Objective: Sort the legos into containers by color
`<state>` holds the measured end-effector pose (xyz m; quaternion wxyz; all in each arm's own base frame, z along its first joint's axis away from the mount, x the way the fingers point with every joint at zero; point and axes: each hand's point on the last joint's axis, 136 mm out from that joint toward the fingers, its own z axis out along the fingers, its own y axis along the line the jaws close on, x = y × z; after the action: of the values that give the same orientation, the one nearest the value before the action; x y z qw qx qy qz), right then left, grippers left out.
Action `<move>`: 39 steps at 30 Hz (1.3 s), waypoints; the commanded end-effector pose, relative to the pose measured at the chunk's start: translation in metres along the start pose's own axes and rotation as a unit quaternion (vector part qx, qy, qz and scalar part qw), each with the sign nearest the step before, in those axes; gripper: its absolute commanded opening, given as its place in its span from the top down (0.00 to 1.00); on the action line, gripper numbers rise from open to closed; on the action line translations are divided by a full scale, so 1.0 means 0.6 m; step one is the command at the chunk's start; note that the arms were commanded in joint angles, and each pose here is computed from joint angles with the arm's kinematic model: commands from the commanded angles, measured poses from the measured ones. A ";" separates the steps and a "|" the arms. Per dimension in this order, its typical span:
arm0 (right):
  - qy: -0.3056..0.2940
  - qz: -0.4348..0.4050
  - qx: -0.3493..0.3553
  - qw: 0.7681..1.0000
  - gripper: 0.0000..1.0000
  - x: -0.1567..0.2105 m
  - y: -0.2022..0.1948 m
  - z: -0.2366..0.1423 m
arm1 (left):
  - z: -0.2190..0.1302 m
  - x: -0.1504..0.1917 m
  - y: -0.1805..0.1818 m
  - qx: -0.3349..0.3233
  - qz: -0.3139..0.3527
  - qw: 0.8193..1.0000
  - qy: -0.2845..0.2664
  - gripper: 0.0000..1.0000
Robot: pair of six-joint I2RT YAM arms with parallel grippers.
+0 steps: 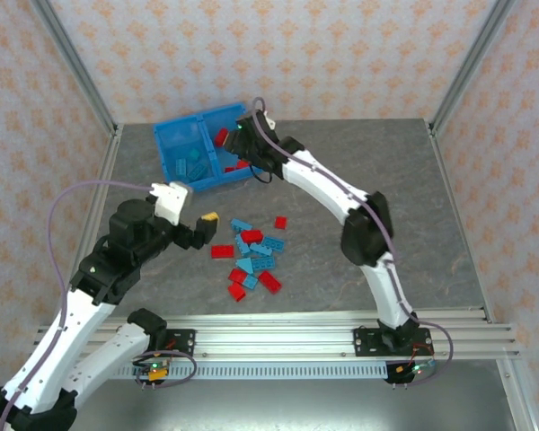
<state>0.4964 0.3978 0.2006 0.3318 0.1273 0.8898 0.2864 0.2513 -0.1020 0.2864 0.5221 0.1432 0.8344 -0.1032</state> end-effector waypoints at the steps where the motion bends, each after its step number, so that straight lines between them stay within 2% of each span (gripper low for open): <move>1: 0.042 0.006 -0.005 0.999 0.51 0.023 -0.001 0.060 | -0.009 0.063 0.074 -0.138 -0.080 0.984 0.077 0.00; 6: 0.034 0.008 -0.031 0.999 0.48 0.021 0.001 0.124 | 0.007 0.098 0.067 -0.131 -0.120 0.980 0.090 0.00; 10: 0.020 0.021 -0.047 0.998 0.44 0.010 -0.004 0.148 | 0.015 0.108 0.063 -0.125 -0.140 0.978 0.092 0.00; 14: 0.037 0.038 -0.073 0.996 0.32 0.010 0.008 0.151 | 0.020 0.118 0.062 -0.126 -0.146 0.976 0.101 0.00; 17: 0.044 0.031 -0.078 0.995 0.26 0.005 0.020 0.132 | 0.025 0.127 0.061 -0.127 -0.150 0.974 0.110 0.00; 25: 0.039 -0.012 -0.099 0.994 0.22 -0.040 0.067 0.022 | 0.057 0.138 0.041 -0.107 -0.203 0.964 0.135 0.00; 31: 0.053 -0.065 -0.128 0.988 0.21 -0.057 0.101 -0.106 | 0.087 0.173 0.023 -0.096 -0.265 0.944 0.169 0.00; 35: 0.104 -0.121 -0.148 0.976 0.18 -0.016 0.090 -0.214 | 0.113 0.219 -0.003 -0.073 -0.287 0.926 0.232 0.00; 39: 0.143 -0.166 -0.146 0.965 0.11 0.054 0.018 -0.308 | 0.140 0.262 -0.025 -0.048 -0.297 0.914 0.271 0.00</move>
<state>0.3951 0.3601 0.3186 0.2875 -0.0502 0.8773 0.3809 0.2527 -0.1075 0.1204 0.2494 -0.1069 0.9531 -0.1340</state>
